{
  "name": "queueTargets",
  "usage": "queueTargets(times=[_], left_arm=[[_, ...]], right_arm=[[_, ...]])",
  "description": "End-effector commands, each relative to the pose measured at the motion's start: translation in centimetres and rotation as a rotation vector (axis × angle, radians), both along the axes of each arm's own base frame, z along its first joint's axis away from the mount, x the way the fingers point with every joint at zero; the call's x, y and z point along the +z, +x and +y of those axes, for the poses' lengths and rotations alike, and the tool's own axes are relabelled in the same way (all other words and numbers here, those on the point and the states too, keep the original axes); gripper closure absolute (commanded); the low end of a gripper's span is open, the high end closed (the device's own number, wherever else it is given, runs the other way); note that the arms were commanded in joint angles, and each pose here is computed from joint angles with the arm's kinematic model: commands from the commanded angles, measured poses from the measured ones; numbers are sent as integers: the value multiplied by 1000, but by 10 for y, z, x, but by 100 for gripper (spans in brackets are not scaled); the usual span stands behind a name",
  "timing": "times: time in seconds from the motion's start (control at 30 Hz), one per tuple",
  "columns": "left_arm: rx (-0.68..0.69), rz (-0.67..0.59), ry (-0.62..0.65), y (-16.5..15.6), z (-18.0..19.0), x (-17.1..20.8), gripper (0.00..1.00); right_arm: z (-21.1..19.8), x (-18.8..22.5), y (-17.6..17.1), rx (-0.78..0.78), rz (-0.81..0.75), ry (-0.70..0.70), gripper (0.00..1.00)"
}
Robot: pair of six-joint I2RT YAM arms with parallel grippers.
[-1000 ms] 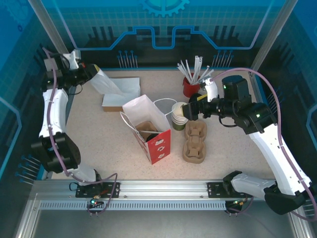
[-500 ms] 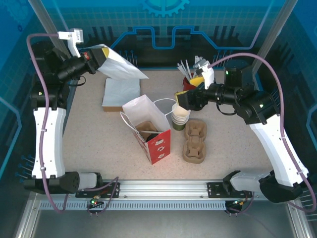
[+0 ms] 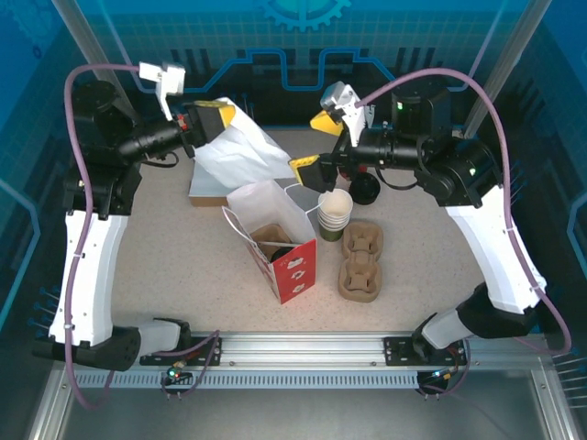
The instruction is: Pack the takeout coffee
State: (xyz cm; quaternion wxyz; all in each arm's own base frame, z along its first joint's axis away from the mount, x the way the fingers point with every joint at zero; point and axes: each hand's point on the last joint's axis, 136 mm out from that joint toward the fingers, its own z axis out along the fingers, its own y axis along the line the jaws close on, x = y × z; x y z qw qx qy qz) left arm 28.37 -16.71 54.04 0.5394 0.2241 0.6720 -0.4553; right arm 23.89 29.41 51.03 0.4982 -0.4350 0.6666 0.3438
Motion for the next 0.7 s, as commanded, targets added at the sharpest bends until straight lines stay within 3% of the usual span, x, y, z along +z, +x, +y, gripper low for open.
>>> queueTargets(times=[0.0,0.33,0.53,0.67], left_arm=[[-181,-85,62,-32,-20,-4,99],[-294,-119,92,-48,-35,-9,98],[-307,-119,100,-48,-38,-12,98],[-290,-117,108,-44,-38,-14,97]], right_arm=[[15,-5,-10,85,42,-18,0],[57,-29,-3,165,194,-27,1],[71,-43,0,192,289,-37,27],[71,-51,2,177,325,-57,52]])
